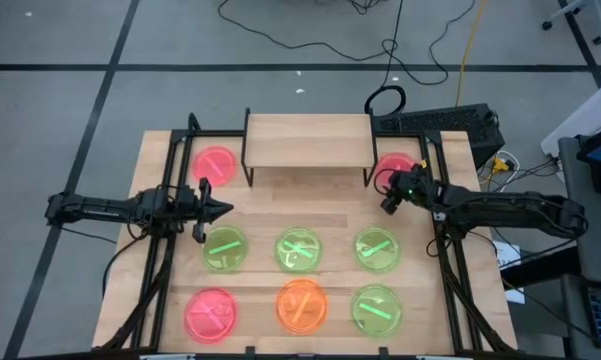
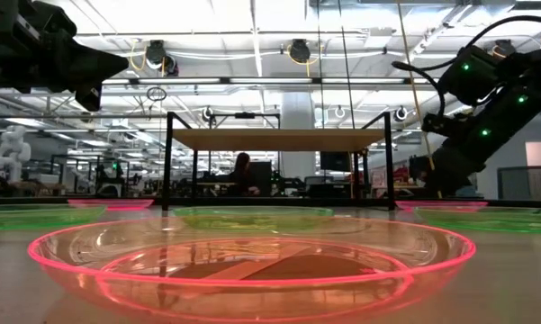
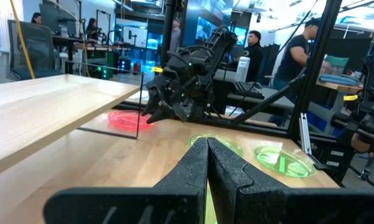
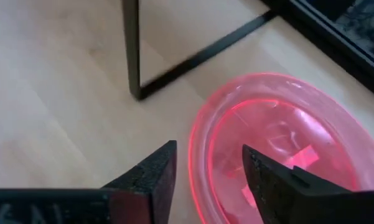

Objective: Place and stack plates onto a shelf
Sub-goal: Put the right red plate on the shelf

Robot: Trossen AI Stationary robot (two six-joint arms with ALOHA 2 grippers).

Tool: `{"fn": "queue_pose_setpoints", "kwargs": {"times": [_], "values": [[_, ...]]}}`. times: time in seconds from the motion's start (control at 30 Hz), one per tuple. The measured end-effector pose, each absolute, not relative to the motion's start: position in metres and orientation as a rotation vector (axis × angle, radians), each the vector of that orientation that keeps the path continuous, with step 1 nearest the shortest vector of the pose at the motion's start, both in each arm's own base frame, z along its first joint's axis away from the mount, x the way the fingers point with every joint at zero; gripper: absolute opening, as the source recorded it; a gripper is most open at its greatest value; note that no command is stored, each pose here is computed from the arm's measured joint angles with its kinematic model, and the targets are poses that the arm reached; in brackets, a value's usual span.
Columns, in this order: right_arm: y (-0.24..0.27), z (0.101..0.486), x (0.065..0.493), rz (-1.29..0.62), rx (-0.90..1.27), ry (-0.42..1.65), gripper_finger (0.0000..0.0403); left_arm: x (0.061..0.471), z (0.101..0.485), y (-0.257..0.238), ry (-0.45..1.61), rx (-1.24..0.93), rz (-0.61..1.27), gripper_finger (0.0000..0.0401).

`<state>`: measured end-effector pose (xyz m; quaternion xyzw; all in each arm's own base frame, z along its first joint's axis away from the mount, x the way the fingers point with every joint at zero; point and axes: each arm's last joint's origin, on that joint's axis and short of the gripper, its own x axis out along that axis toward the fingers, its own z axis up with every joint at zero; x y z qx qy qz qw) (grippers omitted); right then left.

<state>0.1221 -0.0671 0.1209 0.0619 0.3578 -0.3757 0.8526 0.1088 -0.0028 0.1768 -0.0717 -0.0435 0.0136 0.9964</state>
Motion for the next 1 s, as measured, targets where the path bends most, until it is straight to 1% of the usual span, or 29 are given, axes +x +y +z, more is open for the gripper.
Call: {"fn": "queue_pose_setpoints", "kwargs": {"times": [0.1, 0.47, 0.8, 0.9, 1.0], "values": [[-0.067, 0.121, 0.124, -0.778, 0.148, 0.737, 0.0169, 0.109, 0.177, -0.003, -0.087, -0.144, 0.027, 0.0010], [-0.065, 0.112, 0.123, -0.816, 0.145, 0.825, 0.0169, 0.109, 0.177, -0.003, -0.087, -0.144, 0.027, 0.0010], [-0.066, 0.107, 0.125, -0.851, 0.135, 0.852, 0.0169, 0.109, 0.177, -0.003, -0.087, -0.143, 0.027, 0.0010], [-0.067, 0.104, 0.123, -0.891, 0.149, 0.870, 0.0160, 0.109, 0.177, -0.003, -0.087, -0.144, 0.027, 0.0010], [-0.068, 0.101, 0.121, -0.909, 0.165, 0.893, 0.0142, 0.109, 0.177, -0.003, -0.087, -0.144, 0.027, 0.0010]]}}
